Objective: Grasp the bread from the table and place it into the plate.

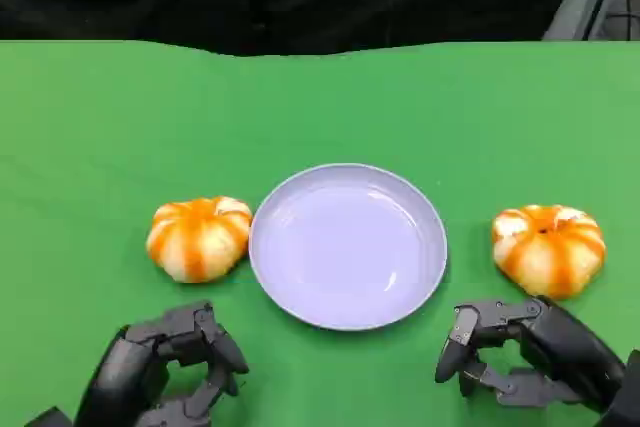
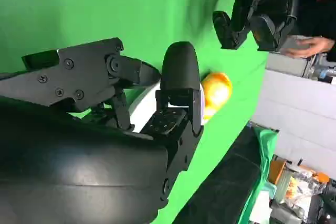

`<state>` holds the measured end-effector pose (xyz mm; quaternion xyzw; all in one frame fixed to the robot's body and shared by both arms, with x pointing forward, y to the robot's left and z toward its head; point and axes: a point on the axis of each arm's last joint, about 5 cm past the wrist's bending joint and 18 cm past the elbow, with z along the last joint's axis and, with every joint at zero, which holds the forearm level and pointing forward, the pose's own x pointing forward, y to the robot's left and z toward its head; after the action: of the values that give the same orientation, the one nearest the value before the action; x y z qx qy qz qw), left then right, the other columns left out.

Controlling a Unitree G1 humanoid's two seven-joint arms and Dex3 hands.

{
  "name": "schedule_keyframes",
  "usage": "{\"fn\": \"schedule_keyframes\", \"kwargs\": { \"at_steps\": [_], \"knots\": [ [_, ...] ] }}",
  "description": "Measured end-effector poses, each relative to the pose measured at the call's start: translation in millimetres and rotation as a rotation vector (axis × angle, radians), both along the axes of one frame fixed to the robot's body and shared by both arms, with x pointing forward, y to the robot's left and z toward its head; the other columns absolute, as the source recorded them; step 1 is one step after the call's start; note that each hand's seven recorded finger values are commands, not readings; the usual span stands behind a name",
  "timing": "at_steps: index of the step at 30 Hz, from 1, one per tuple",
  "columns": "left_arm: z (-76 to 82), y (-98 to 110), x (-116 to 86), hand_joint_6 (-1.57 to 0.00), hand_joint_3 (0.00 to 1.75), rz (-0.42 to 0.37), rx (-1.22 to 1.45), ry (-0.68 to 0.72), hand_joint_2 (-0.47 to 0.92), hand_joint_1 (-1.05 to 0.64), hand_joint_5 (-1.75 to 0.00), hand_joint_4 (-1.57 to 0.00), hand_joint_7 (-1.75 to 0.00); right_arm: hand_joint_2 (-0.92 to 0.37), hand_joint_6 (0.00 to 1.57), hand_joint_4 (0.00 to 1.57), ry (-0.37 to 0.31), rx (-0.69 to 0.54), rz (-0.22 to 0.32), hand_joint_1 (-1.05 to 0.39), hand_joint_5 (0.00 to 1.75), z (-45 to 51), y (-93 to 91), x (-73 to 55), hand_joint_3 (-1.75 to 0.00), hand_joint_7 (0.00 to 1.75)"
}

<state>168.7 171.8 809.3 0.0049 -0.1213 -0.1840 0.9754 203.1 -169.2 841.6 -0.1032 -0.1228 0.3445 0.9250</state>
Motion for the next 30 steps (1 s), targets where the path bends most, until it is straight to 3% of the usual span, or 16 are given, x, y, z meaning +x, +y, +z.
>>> {"fn": "schedule_keyframes", "kwargs": {
  "at_steps": [21, 23, 24, 26, 30],
  "knots": [
    [-1.4, -1.2, -2.4, -0.87, 0.93, -0.008, 0.001, 0.008, 0.64, -0.02, -1.46, -0.78, -1.17, -0.92, 0.83, 0.73, 0.000, -0.001, 0.005, -0.08, 1.55, -0.1, -0.1, -0.8, -0.47, 1.04],
    [-1.3, -1.2, -2.4, -0.95, 0.75, -0.006, 0.001, 0.007, 0.70, -0.02, -1.13, -0.84, -0.83, -0.92, 0.82, 0.72, 0.001, -0.001, 0.005, -0.08, 1.55, -0.2, -0.1, -1.0, -0.47, 1.03],
    [-1.2, -1.1, -2.4, -1.04, 0.55, -0.001, 0.001, 0.004, 0.79, -0.06, -0.94, -0.87, -0.55, -0.92, 0.82, 0.72, 0.000, -0.001, 0.005, -0.08, 1.55, -0.1, -0.1, -1.1, -0.47, 1.03],
    [-1.2, -0.8, -2.4, -1.11, 0.33, 0.018, -0.004, 0.004, 0.89, -0.12, -0.70, -0.90, -0.25, -0.92, 0.82, 0.72, -0.001, -0.001, 0.007, -0.08, 1.55, 0.2, 0.0, -1.1, -0.47, 1.03],
    [-0.6, -0.1, -2.0, -1.13, 0.25, 0.052, -0.014, 0.003, 0.92, -0.14, -0.59, -0.91, -0.12, -0.92, 0.82, 0.72, -0.002, -0.001, 0.009, -0.08, 1.55, 0.3, 0.0, -1.2, -0.48, 1.03]
  ]
}}
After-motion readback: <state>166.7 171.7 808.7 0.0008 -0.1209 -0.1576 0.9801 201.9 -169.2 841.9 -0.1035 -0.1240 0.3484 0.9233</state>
